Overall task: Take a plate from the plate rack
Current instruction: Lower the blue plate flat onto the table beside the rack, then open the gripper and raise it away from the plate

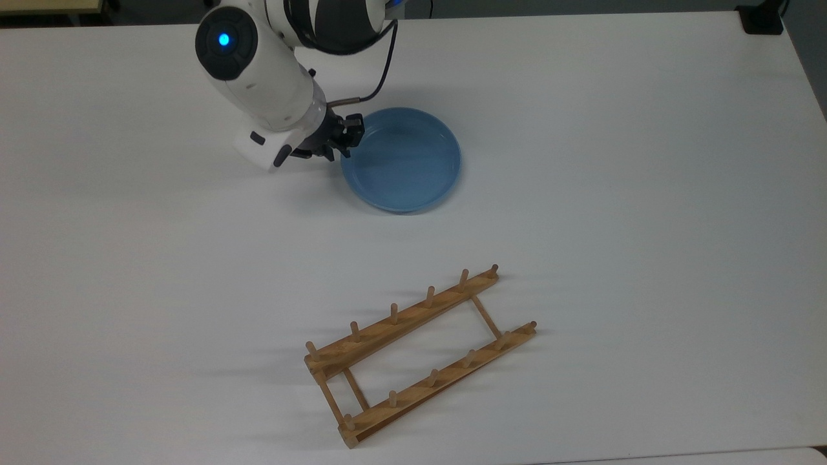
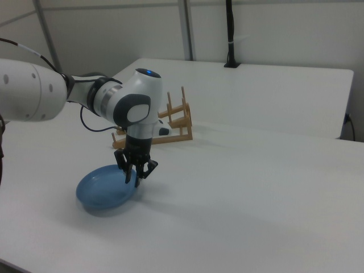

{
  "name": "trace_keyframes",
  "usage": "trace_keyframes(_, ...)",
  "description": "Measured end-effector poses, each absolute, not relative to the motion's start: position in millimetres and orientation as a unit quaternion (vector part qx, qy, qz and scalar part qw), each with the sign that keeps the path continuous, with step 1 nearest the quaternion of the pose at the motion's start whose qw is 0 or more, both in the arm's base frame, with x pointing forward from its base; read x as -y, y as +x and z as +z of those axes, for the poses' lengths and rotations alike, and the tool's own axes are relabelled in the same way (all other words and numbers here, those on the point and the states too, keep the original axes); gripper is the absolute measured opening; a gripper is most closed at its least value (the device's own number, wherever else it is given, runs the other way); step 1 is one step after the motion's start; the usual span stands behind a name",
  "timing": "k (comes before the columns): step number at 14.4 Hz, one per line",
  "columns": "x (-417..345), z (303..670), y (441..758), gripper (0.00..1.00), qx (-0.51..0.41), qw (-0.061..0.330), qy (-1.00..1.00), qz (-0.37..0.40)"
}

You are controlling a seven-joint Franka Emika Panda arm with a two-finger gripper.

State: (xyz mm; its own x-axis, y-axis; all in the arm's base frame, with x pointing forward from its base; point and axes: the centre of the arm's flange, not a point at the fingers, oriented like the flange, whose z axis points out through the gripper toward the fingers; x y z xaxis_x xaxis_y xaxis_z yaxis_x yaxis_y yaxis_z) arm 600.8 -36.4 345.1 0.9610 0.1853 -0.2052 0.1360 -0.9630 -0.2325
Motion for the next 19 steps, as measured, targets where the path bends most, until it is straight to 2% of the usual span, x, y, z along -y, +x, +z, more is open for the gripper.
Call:
trace_keyframes(1,36.4,340.5,601.5,0.37,0.069,0.108,-0.985,0.116)
trace_keyframes(3,36.6,338.2,602.9,0.58,0.054,0.106,-0.986,0.117)
trace_keyframes(4,37.0,345.2,605.4,0.74,0.052,0.105,-0.987,0.110)
trace_keyframes(5,37.5,356.0,608.4,0.84,0.049,0.102,-0.989,0.100)
trace_keyframes(6,38.0,381.0,612.2,0.97,0.037,0.098,-0.991,0.081)
trace_keyframes(7,38.5,404.3,613.0,1.00,0.022,0.094,-0.993,0.068)
trace_keyframes(11,39.0,514.5,596.0,1.00,-0.047,0.082,-0.995,0.023)
trace_keyframes(14,34.4,563.4,579.4,1.00,-0.089,0.078,-0.993,-0.009)
trace_keyframes(19,32.1,610.4,555.1,1.00,-0.136,0.073,-0.988,-0.018)
